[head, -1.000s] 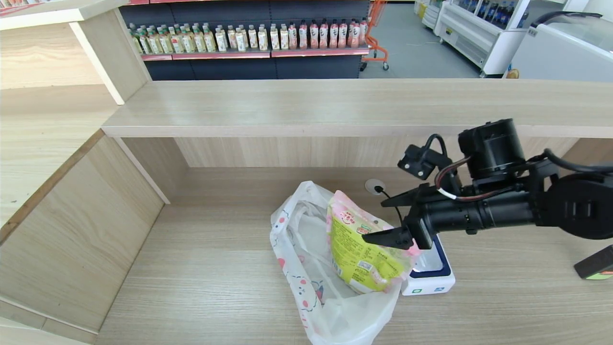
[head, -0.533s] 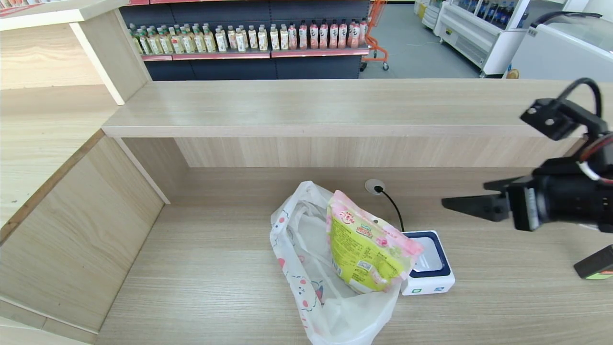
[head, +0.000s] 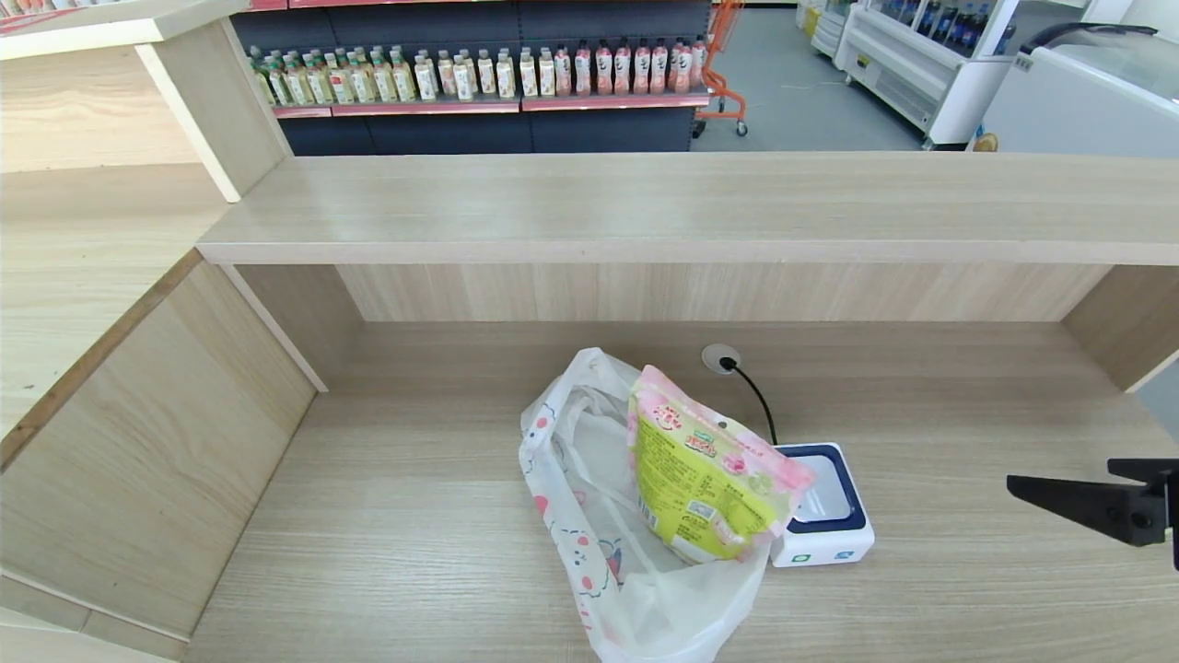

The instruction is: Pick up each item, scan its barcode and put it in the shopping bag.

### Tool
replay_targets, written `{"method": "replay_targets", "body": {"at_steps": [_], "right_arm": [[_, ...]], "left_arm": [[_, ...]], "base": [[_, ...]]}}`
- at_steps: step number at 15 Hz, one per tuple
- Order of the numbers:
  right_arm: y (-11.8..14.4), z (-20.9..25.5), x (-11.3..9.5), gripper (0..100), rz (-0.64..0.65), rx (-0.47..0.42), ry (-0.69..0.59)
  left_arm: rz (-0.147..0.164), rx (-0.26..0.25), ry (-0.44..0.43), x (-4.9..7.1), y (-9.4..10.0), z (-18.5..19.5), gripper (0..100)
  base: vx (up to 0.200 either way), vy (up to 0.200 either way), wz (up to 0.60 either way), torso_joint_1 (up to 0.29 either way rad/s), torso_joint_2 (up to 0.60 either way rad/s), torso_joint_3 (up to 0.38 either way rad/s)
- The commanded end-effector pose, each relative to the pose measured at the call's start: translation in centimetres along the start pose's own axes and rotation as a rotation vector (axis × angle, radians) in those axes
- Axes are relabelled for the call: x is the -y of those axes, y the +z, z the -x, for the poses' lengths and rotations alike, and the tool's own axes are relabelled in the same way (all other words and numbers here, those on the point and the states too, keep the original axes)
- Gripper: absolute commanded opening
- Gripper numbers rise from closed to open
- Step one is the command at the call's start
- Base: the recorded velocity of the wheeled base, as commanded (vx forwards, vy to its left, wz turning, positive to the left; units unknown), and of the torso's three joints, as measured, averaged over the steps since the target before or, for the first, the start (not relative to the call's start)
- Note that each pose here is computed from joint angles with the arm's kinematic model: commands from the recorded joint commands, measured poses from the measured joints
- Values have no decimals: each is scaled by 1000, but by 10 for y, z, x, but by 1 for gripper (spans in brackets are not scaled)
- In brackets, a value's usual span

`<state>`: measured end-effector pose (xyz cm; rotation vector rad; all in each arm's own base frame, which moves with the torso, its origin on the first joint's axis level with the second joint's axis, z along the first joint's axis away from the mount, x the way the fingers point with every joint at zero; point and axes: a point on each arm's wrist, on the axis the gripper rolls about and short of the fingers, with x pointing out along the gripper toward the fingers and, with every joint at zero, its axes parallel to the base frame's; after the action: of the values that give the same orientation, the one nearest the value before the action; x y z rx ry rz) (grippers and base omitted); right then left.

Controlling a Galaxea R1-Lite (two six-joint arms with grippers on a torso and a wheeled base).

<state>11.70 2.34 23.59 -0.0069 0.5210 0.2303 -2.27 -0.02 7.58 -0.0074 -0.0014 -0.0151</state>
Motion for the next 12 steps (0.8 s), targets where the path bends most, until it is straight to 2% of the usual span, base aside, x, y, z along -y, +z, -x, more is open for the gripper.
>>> {"method": "replay_targets", "body": {"at_steps": [1, 7, 10, 12], "right_arm": [[0, 3, 3, 100, -9, 13, -48], [-5, -1, 4, 100, -13, -12, -72], [-8, -7, 9, 100, -32, -44, -121], [-12, -13, 21, 100, -76, -77, -214]], "left_arm": [[-1, 0, 0, 0, 0, 0, 100], [-1, 0, 0, 0, 0, 0, 100], [0, 0, 0, 0, 0, 0, 100], [-7, 0, 0, 0, 0, 0, 100]], "base": [[-200, 0, 0, -2, -2, -2], [-200, 0, 0, 2, 2, 3], [0, 0, 0, 0, 0, 0], [0, -200, 0, 2, -7, 5]]}}
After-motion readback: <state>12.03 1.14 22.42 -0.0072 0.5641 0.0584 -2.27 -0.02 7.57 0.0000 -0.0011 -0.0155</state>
